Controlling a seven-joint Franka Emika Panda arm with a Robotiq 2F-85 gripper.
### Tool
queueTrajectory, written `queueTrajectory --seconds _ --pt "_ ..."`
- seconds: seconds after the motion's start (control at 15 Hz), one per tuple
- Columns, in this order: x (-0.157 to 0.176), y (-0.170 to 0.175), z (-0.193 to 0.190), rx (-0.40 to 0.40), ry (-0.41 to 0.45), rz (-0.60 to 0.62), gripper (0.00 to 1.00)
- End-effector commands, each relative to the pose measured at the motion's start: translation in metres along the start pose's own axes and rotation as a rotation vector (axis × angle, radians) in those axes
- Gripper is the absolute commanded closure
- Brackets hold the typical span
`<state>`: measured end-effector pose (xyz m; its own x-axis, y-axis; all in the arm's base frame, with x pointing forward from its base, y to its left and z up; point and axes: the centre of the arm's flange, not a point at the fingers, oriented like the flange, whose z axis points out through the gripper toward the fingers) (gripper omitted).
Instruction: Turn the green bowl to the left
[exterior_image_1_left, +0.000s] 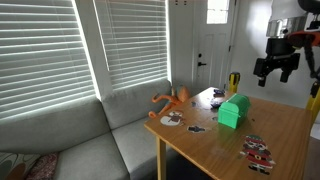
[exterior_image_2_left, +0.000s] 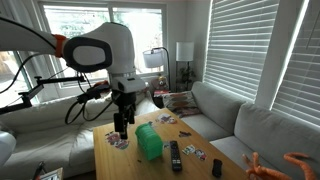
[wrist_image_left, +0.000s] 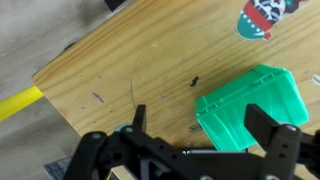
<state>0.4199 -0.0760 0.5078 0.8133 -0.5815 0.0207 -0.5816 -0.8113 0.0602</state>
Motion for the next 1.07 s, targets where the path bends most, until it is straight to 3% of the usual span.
queueTrajectory --seconds 0.0,0.27,0.53,1.0 --pt "0.02 -0.037 0.001 0.04 0.003 0.194 0.0" --pt "0.028 -0.062 0.009 0.058 0.009 0.393 0.0" --pt "0.036 -0.078 0.025 0.131 0.009 0.567 0.0" --pt "0.039 -0.099 0.046 0.148 -0.038 0.686 0.0"
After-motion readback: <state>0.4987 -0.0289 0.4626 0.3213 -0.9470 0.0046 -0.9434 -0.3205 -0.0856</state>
